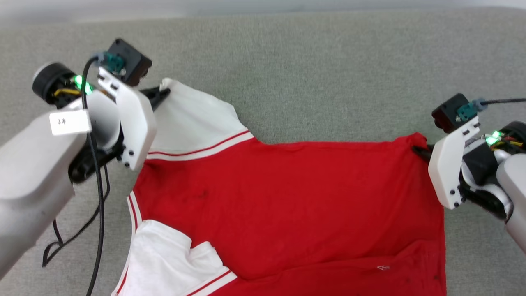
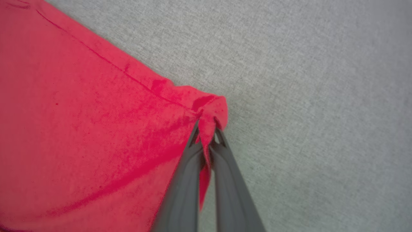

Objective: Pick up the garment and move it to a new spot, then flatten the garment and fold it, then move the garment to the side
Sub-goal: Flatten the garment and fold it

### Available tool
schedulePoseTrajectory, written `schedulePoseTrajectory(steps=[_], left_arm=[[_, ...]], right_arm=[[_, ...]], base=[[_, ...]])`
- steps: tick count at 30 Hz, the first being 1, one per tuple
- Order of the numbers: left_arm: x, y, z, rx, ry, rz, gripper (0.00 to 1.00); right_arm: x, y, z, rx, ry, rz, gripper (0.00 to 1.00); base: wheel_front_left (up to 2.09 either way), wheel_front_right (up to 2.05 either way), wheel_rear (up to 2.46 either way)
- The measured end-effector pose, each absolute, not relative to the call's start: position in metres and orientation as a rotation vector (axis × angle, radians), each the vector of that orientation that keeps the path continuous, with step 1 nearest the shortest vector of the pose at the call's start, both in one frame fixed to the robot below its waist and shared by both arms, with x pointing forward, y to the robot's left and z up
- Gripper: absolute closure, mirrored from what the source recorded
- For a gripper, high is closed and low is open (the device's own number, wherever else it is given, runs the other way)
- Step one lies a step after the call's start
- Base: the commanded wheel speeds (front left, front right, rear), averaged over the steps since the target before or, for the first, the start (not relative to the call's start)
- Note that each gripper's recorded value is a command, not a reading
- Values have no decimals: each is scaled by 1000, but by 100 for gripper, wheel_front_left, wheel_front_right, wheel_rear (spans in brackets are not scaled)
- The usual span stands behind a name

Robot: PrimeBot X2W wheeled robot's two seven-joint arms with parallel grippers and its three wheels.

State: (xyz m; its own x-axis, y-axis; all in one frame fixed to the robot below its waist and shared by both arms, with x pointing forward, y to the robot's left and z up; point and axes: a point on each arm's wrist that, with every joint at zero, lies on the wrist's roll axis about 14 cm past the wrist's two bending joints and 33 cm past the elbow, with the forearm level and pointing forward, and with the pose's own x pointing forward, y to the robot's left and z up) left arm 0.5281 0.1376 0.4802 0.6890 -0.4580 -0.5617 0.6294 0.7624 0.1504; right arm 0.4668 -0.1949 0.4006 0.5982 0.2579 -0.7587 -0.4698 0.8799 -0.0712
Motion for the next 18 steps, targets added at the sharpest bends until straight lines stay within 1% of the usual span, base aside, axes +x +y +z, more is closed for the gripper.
schedulePoseTrajectory(steps=[8,13,18], left_arm=[[487,149,511,326,441,-596,100],[450,160,515,316,444,-571,100],[409,175,510,286,474,-533,100]], right_arm=[[447,-197,433,-231,702,419,100],[431,-198,446,-202,650,420,100],[407,-201,449,-171,632,417,100]], base=[[0,0,0],[0,0,0],[0,0,0]])
